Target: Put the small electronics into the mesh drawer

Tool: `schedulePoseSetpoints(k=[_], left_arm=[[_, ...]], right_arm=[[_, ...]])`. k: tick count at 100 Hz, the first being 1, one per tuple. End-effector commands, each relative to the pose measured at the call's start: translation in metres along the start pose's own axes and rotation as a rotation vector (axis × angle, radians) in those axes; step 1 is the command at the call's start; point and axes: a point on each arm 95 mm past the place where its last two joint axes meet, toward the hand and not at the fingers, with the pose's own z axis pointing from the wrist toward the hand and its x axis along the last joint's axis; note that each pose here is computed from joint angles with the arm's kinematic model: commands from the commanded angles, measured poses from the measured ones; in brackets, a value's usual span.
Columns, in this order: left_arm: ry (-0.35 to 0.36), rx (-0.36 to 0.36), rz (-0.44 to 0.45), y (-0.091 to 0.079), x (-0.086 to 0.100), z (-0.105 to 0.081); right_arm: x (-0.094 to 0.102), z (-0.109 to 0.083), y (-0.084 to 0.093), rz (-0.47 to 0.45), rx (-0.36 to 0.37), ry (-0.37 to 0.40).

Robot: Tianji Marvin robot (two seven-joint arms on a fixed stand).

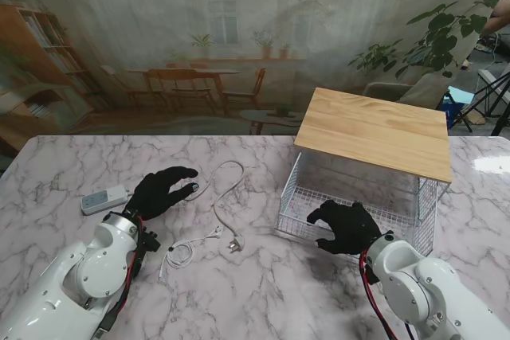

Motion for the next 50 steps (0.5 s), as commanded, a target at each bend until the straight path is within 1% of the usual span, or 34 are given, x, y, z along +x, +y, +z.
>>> schedulePoseSetpoints(k=[1, 12, 23, 34, 50], left_arm=[[0.001, -0.017, 0.000, 0.002, 0.000, 0.000], [0.001, -0.018, -0.001, 0.003, 0.001, 0.000], [0.003, -0.019, 0.001, 0.003, 0.001, 0.001], [0.004, -0.016, 0.000, 0.002, 0.001, 0.001], [0.000, -0.008, -0.006, 0.001, 0.000, 0.000]], right_arm=[[0.000, -0.004, 0.001, -0.013, -0.024, -0.001], [-0.001, -0.009, 0.007, -0.019, -0.081, 0.006], [-0.001, -0.019, 0.019, -0.008, -0.164, 0.021], [0.001, -0.030, 0.036, 0.043, -0.276, 0.027], [0.000, -0.043, 0.058, 0.127, -0.412, 0.017]])
